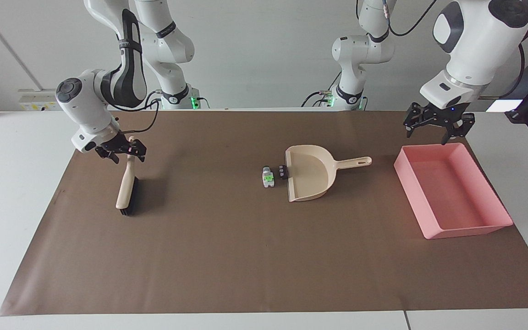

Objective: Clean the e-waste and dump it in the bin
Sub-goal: 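Reach the left gripper to the dustpan handle and grasp it, then grasp the black brush with the right gripper and bring it toward the dustpan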

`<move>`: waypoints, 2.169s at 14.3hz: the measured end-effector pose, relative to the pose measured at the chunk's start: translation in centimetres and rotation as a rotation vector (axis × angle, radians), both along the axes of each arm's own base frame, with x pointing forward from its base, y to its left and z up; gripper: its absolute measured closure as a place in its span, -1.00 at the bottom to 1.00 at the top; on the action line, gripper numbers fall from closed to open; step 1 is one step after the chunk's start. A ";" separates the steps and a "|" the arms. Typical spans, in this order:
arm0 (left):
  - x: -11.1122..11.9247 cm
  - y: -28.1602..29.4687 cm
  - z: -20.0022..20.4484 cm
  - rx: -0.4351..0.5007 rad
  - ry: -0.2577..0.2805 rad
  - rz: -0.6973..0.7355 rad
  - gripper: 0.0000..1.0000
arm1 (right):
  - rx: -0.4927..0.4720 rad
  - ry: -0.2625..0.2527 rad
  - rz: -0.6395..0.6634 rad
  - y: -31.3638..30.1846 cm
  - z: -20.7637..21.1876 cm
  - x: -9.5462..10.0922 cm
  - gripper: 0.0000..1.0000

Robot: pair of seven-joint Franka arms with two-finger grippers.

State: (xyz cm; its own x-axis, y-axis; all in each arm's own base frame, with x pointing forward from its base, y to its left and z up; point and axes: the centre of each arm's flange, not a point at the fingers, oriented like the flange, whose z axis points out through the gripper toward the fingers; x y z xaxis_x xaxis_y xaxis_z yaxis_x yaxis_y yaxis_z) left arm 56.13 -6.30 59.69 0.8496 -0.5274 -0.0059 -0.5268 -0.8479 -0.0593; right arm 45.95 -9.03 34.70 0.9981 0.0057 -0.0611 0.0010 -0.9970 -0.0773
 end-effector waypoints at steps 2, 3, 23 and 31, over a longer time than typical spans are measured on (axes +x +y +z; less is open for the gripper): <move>0.1 -0.9 -1.2 0.003 0.005 -0.160 -0.89 | 0.002 0.000 0.025 0.0 -0.1 -0.1 -0.94; 0.1 -1.4 -2.1 0.006 0.015 -0.251 -0.89 | 0.005 0.003 0.048 0.0 -0.3 -0.2 -0.89; -8.8 -15.9 -23.5 0.312 0.198 -0.993 -0.74 | 0.003 0.042 0.099 0.2 -0.9 -0.9 0.48; -10.7 -16.9 -25.7 0.350 0.225 -0.989 -0.14 | -0.034 0.180 0.037 8.8 6.2 1.6 0.48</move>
State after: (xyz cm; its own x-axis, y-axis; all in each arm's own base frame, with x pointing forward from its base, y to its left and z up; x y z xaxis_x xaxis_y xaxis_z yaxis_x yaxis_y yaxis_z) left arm 45.38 -23.18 33.99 0.0067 -0.9193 -0.3935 -0.9995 0.0066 -0.0324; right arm 47.59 -0.19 40.91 0.9701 0.0370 -0.2399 0.0268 -0.9986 -0.0458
